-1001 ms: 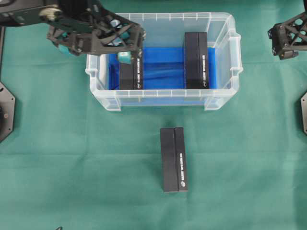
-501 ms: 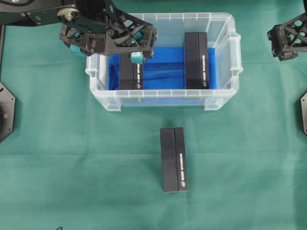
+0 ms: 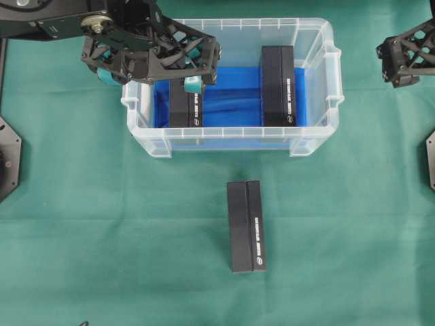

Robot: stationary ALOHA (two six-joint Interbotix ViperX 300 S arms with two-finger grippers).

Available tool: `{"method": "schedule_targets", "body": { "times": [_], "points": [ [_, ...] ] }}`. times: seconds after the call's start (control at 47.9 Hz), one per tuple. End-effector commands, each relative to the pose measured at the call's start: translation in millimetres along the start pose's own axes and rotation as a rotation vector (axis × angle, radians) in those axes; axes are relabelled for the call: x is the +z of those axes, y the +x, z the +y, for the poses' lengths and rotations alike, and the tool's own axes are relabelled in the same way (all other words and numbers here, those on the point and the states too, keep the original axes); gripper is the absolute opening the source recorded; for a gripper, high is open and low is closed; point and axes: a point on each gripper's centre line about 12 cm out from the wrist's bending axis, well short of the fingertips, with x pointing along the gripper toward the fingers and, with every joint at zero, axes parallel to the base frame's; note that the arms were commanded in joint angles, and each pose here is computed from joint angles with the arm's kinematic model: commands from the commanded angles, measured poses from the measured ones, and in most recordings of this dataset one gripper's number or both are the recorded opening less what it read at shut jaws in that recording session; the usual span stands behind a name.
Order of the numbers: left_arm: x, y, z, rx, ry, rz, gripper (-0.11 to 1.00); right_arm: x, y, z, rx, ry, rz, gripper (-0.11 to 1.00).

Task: Take out the box from the case.
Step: 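Move the left gripper over the left pair of black boxes, then lower the open left gripper around the left black boxes and close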

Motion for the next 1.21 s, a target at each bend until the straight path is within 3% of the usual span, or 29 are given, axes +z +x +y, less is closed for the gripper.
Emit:
{"method": "schedule_targets", "body": {
  "times": [0.0,1.189],
  "points": [
    [2,-12,-2,-0.032,-0.004,-0.011,0.94,0,-4,1,0.021,-0.002,-0.006,0.84],
    [6,-2,1,-0.007,-0.018,-0.009,0.94,0,-4,1,0.021,-0.004,-0.007,0.83]
  ]
}}
